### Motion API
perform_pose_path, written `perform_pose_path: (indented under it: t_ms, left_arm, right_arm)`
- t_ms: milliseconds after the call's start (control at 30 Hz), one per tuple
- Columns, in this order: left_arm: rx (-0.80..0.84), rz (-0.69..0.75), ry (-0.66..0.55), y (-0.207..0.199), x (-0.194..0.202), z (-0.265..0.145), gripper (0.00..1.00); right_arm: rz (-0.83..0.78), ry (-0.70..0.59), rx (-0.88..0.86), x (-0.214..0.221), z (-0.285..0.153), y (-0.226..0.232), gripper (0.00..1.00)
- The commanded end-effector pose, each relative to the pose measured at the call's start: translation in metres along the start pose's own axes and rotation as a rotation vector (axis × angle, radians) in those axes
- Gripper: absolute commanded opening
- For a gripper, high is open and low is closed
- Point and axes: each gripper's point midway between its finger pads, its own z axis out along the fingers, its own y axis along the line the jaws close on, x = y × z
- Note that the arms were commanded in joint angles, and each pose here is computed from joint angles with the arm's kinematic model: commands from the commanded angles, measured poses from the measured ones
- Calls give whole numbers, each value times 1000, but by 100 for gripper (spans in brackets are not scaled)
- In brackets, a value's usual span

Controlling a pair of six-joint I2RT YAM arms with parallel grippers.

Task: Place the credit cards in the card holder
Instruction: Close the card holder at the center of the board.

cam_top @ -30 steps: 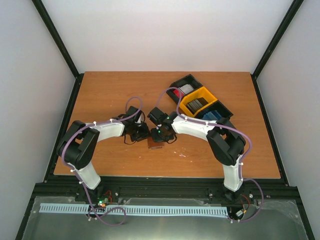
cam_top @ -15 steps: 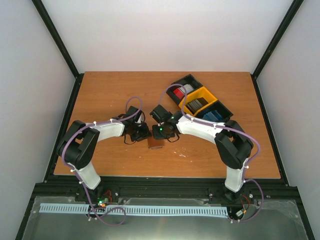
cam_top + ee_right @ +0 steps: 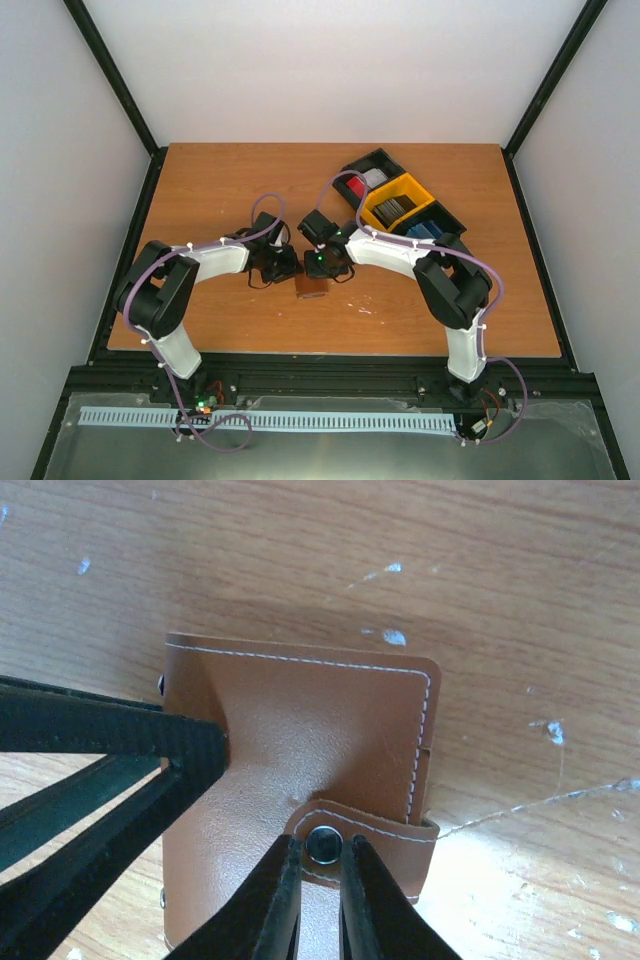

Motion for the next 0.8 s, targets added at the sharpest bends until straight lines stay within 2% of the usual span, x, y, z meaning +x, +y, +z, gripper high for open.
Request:
perform_pose_path:
  t_ms: [0,767]
  left_arm:
    - [-269,-64,183,78,58,24,29]
    - [-267,-67,187,77,58,26,29]
  right_arm:
    - [-3,-37,3,-15,-2,3,13]
    - [-27,92,-4,16,17,-5,12]
